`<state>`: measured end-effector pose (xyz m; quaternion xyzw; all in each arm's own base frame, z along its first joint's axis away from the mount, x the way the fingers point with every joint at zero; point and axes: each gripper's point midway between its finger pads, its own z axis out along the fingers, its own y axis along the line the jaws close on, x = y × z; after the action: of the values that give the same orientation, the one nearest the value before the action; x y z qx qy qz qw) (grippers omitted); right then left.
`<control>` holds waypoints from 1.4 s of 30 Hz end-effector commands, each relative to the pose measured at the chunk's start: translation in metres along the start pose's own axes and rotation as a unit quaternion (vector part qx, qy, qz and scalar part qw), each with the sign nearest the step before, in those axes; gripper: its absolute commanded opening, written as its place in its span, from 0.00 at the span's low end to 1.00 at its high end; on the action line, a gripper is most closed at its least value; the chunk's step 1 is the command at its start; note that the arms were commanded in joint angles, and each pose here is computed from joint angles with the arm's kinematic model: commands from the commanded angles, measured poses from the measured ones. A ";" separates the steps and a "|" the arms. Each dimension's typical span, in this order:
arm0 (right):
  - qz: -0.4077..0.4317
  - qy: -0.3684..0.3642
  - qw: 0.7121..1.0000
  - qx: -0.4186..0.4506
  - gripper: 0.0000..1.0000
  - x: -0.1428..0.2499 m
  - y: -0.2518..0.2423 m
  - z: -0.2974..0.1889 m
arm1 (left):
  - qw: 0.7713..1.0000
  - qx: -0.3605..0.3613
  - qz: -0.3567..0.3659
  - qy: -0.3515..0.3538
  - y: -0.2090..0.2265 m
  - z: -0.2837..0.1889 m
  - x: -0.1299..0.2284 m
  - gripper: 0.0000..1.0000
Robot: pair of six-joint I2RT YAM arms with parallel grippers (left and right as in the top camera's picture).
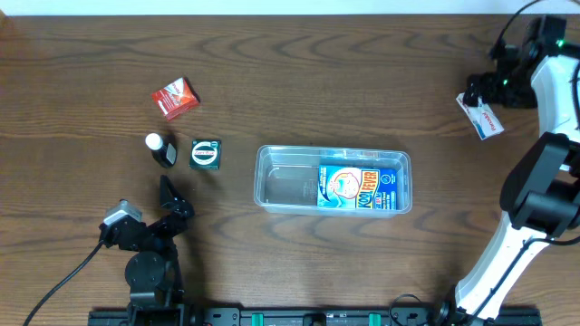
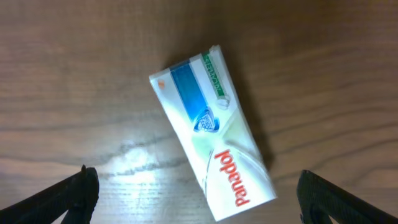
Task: Pack container
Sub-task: 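Move right gripper to the white toothpaste box and grasp it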
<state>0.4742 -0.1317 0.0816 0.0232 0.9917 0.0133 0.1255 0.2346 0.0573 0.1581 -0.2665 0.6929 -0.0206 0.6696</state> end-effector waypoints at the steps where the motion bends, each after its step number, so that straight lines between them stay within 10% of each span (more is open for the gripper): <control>1: 0.003 0.008 1.000 -0.011 0.99 -0.008 0.002 0.006 | 1.000 -0.013 0.011 0.018 0.008 0.002 0.016 0.98; 23: -0.055 0.095 0.994 -0.020 0.99 0.026 -0.003 0.056 | 1.000 -0.013 0.011 0.018 0.008 0.002 0.016 0.98; 42: -0.048 0.108 0.993 -0.010 0.69 0.039 -0.030 0.067 | 1.000 -0.013 0.011 0.018 0.008 0.002 0.016 0.98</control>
<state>0.4547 -0.1563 0.0127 -0.0288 0.9991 0.0173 0.0255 0.2345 0.0574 0.1583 -0.2666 0.6926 -0.0205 0.6699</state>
